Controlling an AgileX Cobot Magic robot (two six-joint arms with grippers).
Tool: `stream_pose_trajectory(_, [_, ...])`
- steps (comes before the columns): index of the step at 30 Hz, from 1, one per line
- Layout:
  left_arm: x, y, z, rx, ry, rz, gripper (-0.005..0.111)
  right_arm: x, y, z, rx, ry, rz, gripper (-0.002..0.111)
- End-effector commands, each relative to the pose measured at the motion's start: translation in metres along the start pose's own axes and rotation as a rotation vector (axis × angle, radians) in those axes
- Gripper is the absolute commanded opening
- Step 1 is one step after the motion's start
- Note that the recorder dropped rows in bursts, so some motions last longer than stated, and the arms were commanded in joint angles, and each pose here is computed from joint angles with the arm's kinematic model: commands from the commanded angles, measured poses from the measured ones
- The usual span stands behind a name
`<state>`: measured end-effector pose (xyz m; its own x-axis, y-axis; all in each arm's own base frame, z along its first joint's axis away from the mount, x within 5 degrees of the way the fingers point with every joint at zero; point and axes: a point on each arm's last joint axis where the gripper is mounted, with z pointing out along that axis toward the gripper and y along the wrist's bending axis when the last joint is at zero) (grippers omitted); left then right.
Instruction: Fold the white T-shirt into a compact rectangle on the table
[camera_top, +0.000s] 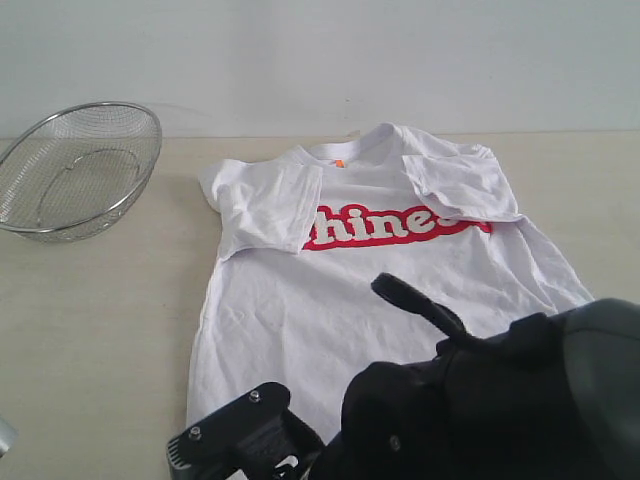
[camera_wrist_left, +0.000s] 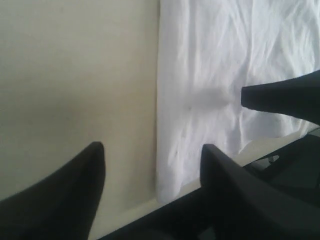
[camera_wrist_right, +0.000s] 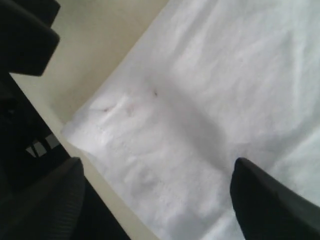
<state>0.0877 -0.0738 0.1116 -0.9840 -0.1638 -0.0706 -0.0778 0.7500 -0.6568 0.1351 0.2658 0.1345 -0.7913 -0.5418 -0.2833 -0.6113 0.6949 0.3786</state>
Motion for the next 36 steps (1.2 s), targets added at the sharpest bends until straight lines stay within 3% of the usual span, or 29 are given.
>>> stream_pose_trajectory(1, [0.003,0.002,-0.001,-0.015,0.013,0.000,0.054,-0.002,0.005,0.003,0.008,-0.032,-0.037,0.073])
stream_pose_trajectory(9, [0.003,0.002,-0.001,-0.009,0.015,-0.002,0.054,0.001,0.000,0.022,0.039,0.005,-0.028,0.073])
stream_pose_trajectory(15, [0.005,-0.004,-0.001,0.057,0.033,-0.031,0.054,0.006,-0.004,0.032,0.050,0.049,-0.012,0.071])
stream_pose_trajectory(21, [0.003,-0.003,-0.001,0.044,0.010,-0.044,0.054,0.008,-0.004,0.033,0.044,0.074,-0.015,0.036])
stream_pose_trajectory(22, [0.003,-0.003,-0.001,0.046,0.011,-0.044,0.054,0.009,-0.004,0.033,0.042,0.078,-0.030,0.025])
stream_pose_trajectory(26, [0.003,-0.003,-0.001,0.039,0.013,-0.039,0.054,0.010,-0.004,0.032,0.044,0.094,-0.056,0.008])
stream_pose_trajectory(36, [0.004,-0.001,0.001,0.026,0.028,-0.049,0.054,0.005,-0.005,0.033,0.063,0.037,-0.022,0.006])
